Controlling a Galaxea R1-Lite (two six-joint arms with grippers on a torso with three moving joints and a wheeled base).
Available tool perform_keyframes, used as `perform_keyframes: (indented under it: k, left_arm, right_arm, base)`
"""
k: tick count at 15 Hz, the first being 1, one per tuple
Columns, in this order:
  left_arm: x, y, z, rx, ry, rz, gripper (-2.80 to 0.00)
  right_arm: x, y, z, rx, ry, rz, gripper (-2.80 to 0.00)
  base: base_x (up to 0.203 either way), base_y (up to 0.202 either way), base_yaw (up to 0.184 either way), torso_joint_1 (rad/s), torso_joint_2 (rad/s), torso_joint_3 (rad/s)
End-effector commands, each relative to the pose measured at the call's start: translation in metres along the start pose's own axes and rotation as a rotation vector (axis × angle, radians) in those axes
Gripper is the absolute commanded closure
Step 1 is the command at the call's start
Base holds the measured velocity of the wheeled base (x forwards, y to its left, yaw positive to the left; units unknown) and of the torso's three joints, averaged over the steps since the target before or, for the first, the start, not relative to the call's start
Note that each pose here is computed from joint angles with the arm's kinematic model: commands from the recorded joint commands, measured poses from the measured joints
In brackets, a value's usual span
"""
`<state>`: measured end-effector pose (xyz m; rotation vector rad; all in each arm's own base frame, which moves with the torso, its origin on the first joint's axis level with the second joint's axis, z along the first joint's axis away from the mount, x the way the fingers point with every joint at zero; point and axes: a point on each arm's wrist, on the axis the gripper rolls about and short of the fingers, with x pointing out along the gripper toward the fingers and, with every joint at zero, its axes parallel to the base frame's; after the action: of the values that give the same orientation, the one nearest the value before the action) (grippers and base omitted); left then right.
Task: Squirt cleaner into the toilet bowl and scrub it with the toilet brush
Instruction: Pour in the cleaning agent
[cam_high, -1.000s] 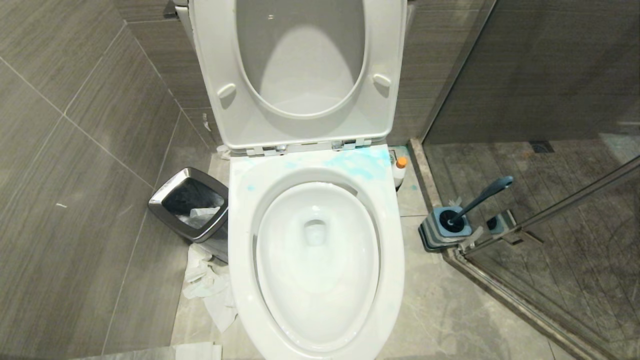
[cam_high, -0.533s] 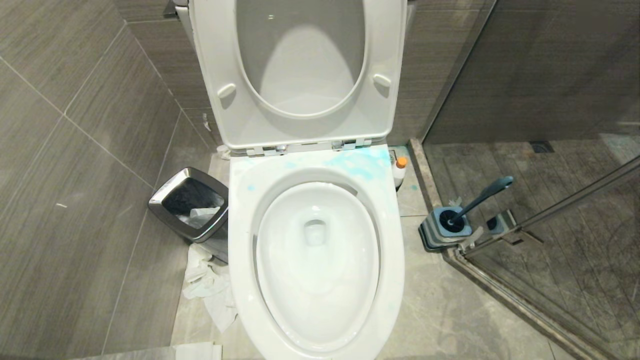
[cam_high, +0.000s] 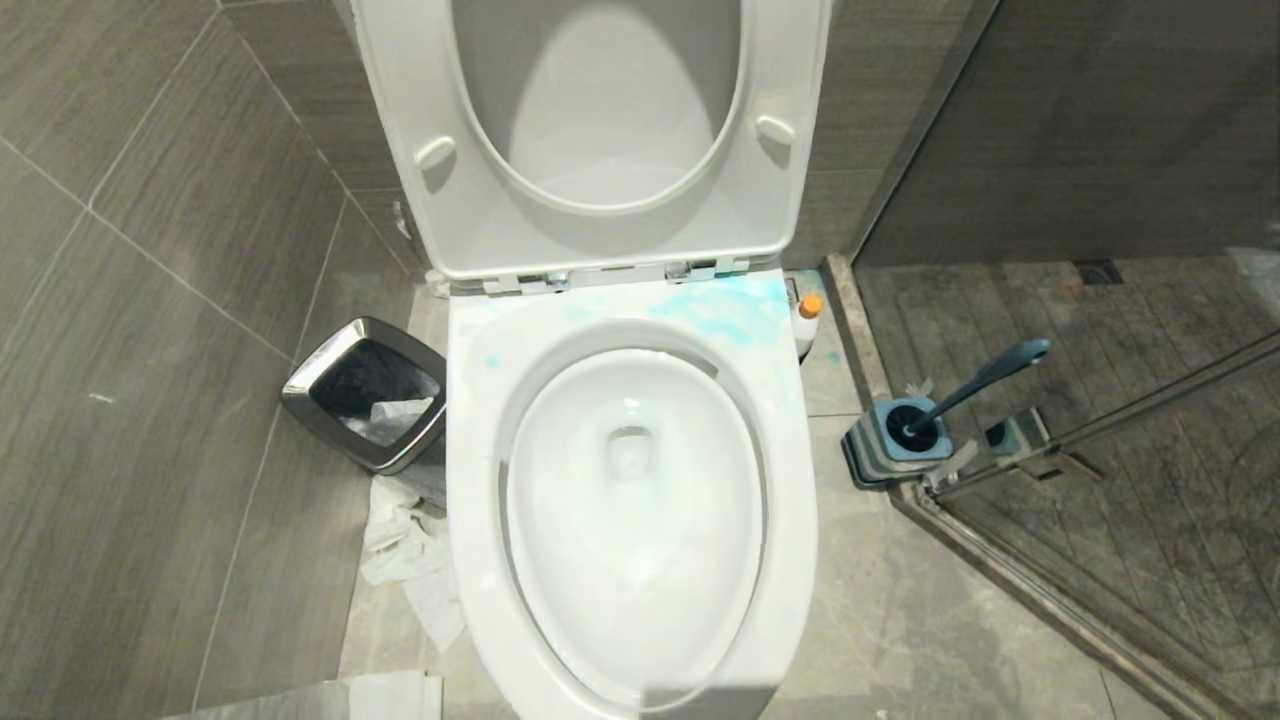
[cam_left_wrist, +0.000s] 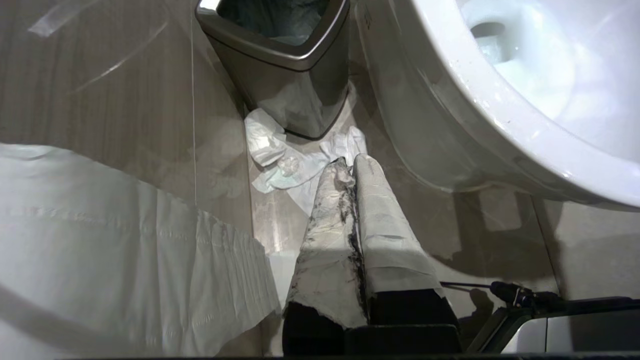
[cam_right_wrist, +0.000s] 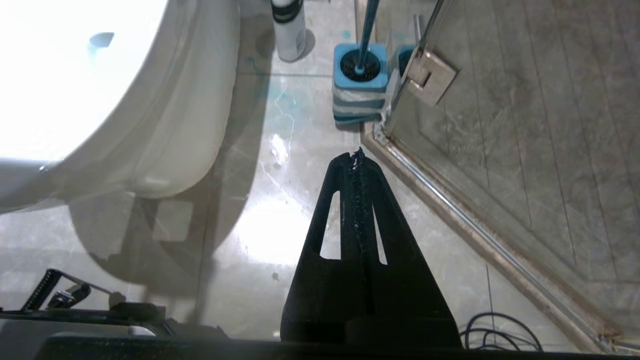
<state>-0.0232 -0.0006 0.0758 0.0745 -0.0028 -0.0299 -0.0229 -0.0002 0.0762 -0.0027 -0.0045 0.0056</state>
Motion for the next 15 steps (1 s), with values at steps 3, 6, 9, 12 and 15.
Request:
perform_keyframes:
  k: [3, 6, 9, 12, 15]
  left_arm:
    - [0.0001, -0.0001, -0.0001, 0.005, 0.007, -0.006, 0.00]
    - [0.0000, -0.0001, 0.0001, 0.005, 0.007, -0.006, 0.00]
    - [-0.0001, -0.0001, 0.0000, 0.005, 0.009, -0.006, 0.00]
    - [-0.0001, -0.0001, 0.0000, 0.005, 0.009, -0.008, 0.00]
    - [-0.0001, -0.0001, 0.0001, 0.005, 0.007, -0.007, 0.00]
  right_arm:
    - [0.0000, 0.0000, 0.0000, 0.000, 0.000, 0.001, 0.00]
    - [-0.0001, 0.0000, 0.0000, -0.001, -0.001, 0.000, 0.00]
    - [0.0000, 0.0000, 0.0000, -0.001, 0.000, 0.001, 0.00]
    - [-0.0001, 0.0000, 0.0000, 0.000, -0.001, 0.001, 0.00]
    - [0.0000, 0.0000, 0.0000, 0.000, 0.000, 0.001, 0.00]
  base:
    - [0.000, 0.000, 0.000, 0.000, 0.00, -0.196]
    - [0.000, 0.000, 0.000, 0.003, 0.00, -0.196]
    - [0.000, 0.000, 0.000, 0.002, 0.00, -0.199]
    - [0.000, 0.000, 0.000, 0.003, 0.00, -0.192]
    - [0.000, 0.000, 0.000, 0.004, 0.01, -0.200]
